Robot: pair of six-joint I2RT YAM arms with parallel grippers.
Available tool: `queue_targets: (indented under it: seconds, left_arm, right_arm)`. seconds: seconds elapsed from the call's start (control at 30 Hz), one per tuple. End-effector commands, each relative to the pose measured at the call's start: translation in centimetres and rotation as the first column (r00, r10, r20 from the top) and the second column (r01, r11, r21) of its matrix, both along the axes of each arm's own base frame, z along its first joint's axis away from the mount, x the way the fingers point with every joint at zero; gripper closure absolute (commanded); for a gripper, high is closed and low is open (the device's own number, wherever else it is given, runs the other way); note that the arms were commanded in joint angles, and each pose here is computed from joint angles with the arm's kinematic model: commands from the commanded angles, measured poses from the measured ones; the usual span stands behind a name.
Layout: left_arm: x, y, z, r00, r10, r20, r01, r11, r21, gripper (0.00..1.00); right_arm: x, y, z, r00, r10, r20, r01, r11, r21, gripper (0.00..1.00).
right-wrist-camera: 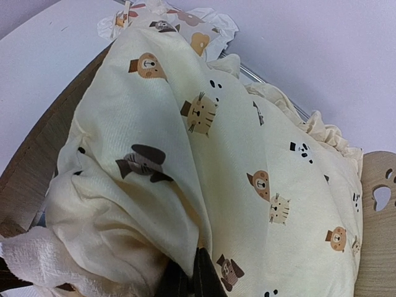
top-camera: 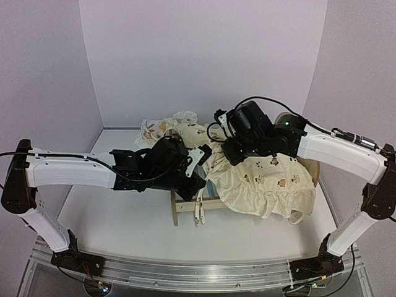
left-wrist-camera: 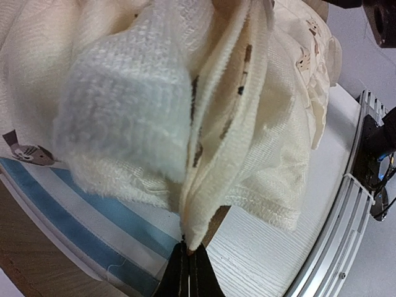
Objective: Set up the pet bed
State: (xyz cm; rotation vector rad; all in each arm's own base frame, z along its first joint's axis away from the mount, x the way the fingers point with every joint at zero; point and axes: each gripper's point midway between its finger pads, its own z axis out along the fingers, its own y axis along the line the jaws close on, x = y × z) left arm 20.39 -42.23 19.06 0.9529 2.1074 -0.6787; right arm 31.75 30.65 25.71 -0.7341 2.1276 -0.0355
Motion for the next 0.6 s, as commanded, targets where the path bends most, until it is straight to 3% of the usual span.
queue_targets:
  seconds: [0.0, 0.33, 0.57]
  left_arm:
    - [1.0, 0.4, 3.2, 0.996, 0.071, 0.052, -0.069, 0.996, -0.050, 1.00]
    - [1.2, 1.6, 5.2, 0.992, 0.117, 0.040, -0.116, 0.993, -0.018, 1.00]
    - [-0.8, 1.1, 5.7, 1.000, 0.024, -0.016, -0.025, 0.998, -0.053, 0.97]
  right_arm:
    - [0.4, -0.8, 1.8, 0.999, -0.033, 0.024, 0.031, 0.998, 0.048, 0.95]
    - [0.4, -0.6, 1.4, 0.999, -0.028, 0.015, 0.027, 0.999, 0.043, 0.95]
    - [0.5, 0.0, 1.0, 1.000, -0.019, -0.003, 0.019, 0.999, 0.051, 0.95]
